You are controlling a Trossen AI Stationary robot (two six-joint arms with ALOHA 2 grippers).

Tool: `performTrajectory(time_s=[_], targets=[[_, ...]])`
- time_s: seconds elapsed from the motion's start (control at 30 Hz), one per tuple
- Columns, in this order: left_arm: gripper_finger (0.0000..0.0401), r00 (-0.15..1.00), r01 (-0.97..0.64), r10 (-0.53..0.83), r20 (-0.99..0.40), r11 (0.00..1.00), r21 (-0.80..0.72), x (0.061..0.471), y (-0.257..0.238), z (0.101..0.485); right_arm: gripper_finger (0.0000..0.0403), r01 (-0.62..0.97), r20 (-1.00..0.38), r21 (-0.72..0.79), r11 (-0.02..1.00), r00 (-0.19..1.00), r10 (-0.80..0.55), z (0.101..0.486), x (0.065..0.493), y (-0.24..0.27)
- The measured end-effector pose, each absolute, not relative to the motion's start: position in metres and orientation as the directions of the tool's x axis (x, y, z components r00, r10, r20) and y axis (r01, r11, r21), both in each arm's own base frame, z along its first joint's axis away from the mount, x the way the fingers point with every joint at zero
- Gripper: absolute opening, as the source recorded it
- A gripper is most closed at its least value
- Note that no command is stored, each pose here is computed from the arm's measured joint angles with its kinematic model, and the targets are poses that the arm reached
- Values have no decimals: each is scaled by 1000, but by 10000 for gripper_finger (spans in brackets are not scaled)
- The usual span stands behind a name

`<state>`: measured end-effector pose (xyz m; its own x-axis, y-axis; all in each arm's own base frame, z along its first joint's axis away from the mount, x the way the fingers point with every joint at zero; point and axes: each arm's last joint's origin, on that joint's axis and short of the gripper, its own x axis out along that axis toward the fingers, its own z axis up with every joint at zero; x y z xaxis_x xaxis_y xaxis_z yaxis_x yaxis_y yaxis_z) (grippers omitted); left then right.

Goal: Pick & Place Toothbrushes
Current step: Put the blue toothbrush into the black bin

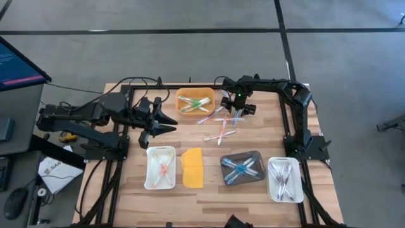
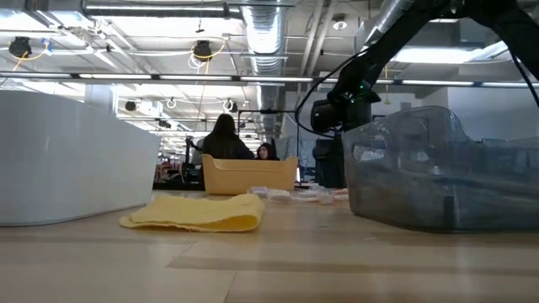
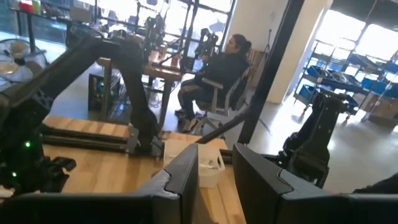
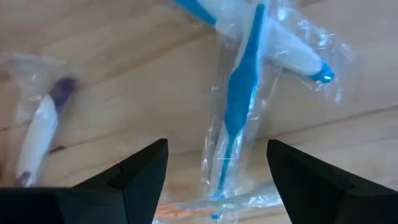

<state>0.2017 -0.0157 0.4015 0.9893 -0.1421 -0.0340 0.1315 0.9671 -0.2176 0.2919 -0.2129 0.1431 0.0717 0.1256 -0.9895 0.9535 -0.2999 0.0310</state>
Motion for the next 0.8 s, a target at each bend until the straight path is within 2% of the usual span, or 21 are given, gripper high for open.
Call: performTrajectory(time_s=[0.23, 0.37, 0.6, 0.8], targets=[[95, 991, 120, -131, -41, 969, -216, 193, -15, 403, 266, 926, -993, 36, -375, 76, 91, 144, 290, -219], [95, 991, 107, -122, -57, 970, -216, 189, -14, 402, 238, 918, -995, 31, -395, 67, 79, 144, 289, -220], [95, 991, 109, -122, -49, 970, -217, 185, -14, 404, 124, 924, -995, 28, -382, 64, 80, 142, 289, -221], [95, 990, 105, -122, -69, 971, -217, 184, -14, 402, 28, 953, -995, 33, -301, 61, 83, 142, 291, -218]])
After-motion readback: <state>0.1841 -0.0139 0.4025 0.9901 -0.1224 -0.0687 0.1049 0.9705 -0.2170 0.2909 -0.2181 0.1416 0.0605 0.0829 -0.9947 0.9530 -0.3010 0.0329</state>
